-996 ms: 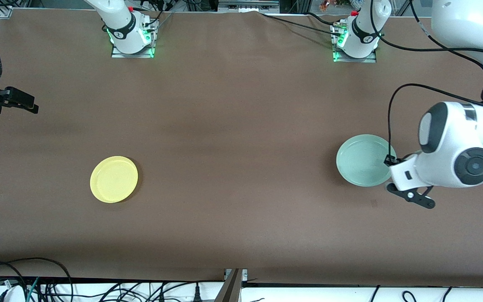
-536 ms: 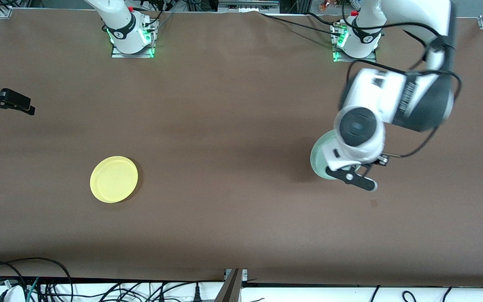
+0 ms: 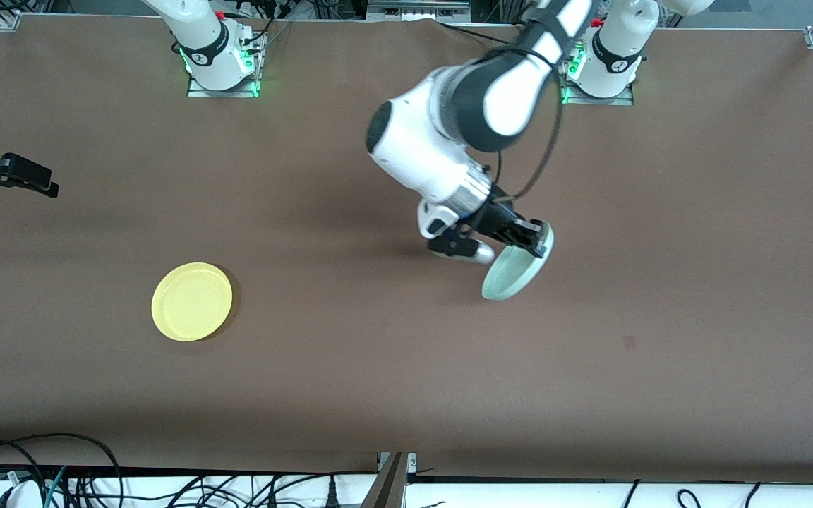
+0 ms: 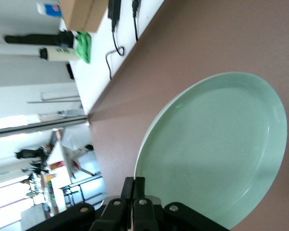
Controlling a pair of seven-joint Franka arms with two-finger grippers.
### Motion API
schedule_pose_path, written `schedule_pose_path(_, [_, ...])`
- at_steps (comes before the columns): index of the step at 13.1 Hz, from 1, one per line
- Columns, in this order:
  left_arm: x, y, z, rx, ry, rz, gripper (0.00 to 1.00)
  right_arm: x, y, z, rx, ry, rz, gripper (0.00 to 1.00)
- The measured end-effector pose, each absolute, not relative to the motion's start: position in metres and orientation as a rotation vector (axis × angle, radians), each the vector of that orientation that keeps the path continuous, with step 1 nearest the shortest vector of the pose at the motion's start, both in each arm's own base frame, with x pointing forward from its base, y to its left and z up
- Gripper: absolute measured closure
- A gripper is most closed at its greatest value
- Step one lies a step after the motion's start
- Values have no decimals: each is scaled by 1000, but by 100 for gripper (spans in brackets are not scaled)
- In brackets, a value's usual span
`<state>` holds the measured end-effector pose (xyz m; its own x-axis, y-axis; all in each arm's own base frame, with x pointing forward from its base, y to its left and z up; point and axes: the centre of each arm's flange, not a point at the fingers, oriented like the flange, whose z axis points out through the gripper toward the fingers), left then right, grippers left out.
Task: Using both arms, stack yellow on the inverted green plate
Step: 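Lift and flip the green plate with the left gripper toward the middle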
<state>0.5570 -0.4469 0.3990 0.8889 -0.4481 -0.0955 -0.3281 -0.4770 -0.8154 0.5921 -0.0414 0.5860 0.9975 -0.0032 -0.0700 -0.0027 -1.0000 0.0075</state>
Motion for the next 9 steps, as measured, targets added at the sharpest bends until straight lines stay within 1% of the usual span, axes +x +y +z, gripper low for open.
schedule_pose_path(2, [523, -491, 371, -1949, 595, -242, 97, 595, -45, 580, 3131, -13, -118, 0])
schedule_pose_path(4, [479, -534, 330, -1822, 613, -304, 97, 596, -54, 574, 3130, -38, -136, 0])
schedule_pose_path(7, [415, -581, 264, -1698, 572, -466, 97, 604, -56, 552, 3125, -45, -194, 0])
schedule_pose_path(9, [392, -591, 226, -1662, 527, -554, 97, 614, -57, 526, 3117, -47, -244, 0])
